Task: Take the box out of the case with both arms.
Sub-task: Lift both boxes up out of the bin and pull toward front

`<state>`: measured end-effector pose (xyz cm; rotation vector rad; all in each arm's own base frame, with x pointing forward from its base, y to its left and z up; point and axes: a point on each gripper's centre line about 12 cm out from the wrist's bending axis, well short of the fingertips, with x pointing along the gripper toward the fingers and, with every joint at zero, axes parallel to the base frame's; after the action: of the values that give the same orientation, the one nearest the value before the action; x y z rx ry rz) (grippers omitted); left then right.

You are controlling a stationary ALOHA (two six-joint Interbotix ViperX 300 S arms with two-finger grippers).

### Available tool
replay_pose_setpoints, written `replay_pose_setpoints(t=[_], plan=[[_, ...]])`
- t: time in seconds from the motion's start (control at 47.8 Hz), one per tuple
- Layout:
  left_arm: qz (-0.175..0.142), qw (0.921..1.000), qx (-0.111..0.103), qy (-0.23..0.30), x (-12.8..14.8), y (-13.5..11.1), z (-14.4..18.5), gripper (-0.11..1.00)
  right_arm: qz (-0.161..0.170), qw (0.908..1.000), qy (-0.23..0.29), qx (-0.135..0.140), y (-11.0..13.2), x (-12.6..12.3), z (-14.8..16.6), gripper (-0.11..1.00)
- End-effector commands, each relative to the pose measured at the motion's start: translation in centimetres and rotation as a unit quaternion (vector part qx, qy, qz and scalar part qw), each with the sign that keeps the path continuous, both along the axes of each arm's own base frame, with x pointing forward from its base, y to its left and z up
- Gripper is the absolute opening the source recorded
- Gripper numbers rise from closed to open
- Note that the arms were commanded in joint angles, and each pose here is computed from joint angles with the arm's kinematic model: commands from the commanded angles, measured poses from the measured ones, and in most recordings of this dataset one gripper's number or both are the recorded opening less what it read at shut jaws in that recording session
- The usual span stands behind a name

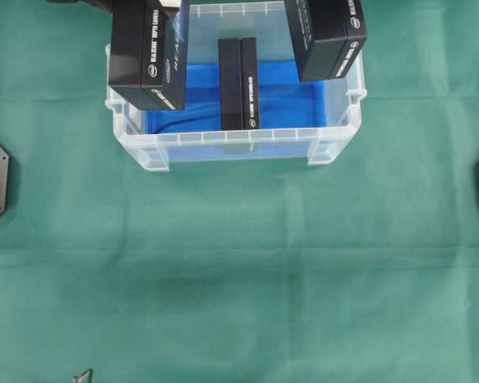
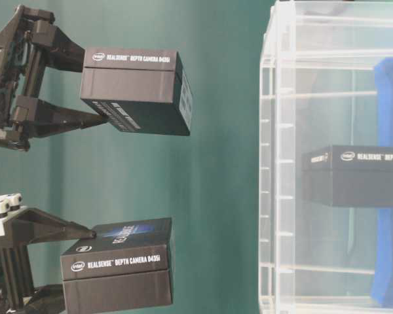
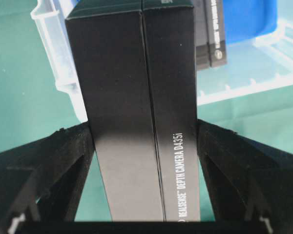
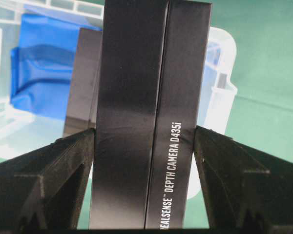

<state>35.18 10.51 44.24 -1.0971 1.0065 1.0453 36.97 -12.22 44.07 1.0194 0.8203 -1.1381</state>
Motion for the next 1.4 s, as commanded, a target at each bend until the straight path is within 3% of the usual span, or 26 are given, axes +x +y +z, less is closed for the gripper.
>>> replay_pose_setpoints(t=[0.0, 1.381], plan=[[0.001, 0.9997, 0.008, -0.024, -0.90, -0.15, 1.61, 0.64, 0.000, 0.9995, -0.031, -0.010, 0.33, -1.16, 2.22, 0.67], [0.004, 0.9997, 0.006, -0.022, -0.95, -0.33, 1.41, 0.64, 0.005, 0.9995, -0.030, -0.011, 0.55, -1.09, 2.22, 0.67]])
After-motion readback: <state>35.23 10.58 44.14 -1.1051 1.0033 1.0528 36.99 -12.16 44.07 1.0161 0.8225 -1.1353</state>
